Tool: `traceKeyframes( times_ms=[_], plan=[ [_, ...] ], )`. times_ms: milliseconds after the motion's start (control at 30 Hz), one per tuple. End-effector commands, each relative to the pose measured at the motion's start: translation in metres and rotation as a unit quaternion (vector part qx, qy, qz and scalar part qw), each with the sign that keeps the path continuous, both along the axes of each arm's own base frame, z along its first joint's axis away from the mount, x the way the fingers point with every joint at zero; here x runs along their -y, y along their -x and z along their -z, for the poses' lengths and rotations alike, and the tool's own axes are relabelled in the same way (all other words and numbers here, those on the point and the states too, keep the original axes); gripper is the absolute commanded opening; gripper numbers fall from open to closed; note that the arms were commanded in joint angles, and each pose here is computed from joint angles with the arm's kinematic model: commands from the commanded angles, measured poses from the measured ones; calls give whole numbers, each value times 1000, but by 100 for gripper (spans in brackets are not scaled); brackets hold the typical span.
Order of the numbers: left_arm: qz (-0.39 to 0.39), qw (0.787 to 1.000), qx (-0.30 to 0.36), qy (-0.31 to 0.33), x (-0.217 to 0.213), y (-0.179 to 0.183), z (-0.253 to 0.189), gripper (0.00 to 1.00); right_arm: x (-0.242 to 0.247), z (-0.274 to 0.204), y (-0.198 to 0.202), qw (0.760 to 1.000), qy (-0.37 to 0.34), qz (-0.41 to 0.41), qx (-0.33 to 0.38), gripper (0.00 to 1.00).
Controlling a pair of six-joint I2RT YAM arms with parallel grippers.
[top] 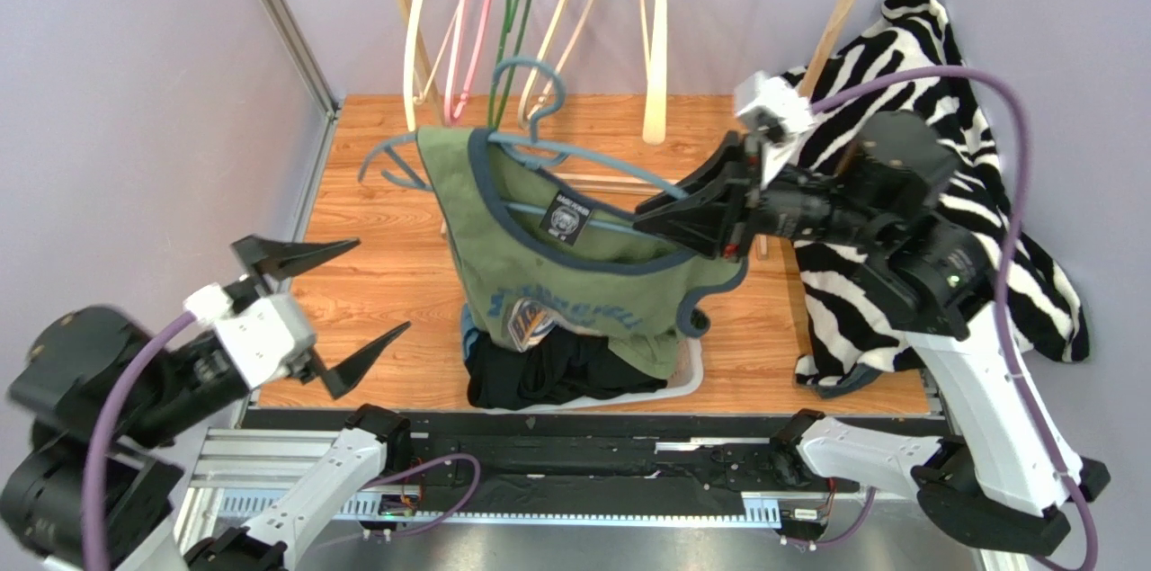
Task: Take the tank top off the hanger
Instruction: Pick up the hanger from the clothesline, then remove the tank top from the hanger.
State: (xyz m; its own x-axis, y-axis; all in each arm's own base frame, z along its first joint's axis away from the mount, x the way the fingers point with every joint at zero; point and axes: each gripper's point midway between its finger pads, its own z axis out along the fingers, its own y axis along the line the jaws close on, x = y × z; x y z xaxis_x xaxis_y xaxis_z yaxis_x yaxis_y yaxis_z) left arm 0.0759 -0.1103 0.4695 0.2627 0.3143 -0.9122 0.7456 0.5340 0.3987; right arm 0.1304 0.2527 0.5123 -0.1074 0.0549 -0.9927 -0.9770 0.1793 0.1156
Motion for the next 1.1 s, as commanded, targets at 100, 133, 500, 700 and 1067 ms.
traceKeyframes(
  times_ms=[100, 133, 500, 700, 1067],
  plan=[
    [-22, 995, 96, -14, -16, 14, -30, 99, -5, 38, -10, 997, 54, 35, 34, 0],
    [-28, 994, 103, -23, -17, 9, -30, 99, -3, 39, -4, 997, 54, 30, 43, 0],
    [55, 994, 74, -62, 16, -24, -16, 99, -8, 77, 28, 992, 111, -24, 59, 0],
    [138, 989, 22, -57, 34, -4, -3, 91, -10, 85, 36, 991, 115, -36, 61, 0],
    [222, 965, -111, -89, 43, 18, 49, 72, -15, 85, 39, 990, 116, -47, 71, 0]
  ],
)
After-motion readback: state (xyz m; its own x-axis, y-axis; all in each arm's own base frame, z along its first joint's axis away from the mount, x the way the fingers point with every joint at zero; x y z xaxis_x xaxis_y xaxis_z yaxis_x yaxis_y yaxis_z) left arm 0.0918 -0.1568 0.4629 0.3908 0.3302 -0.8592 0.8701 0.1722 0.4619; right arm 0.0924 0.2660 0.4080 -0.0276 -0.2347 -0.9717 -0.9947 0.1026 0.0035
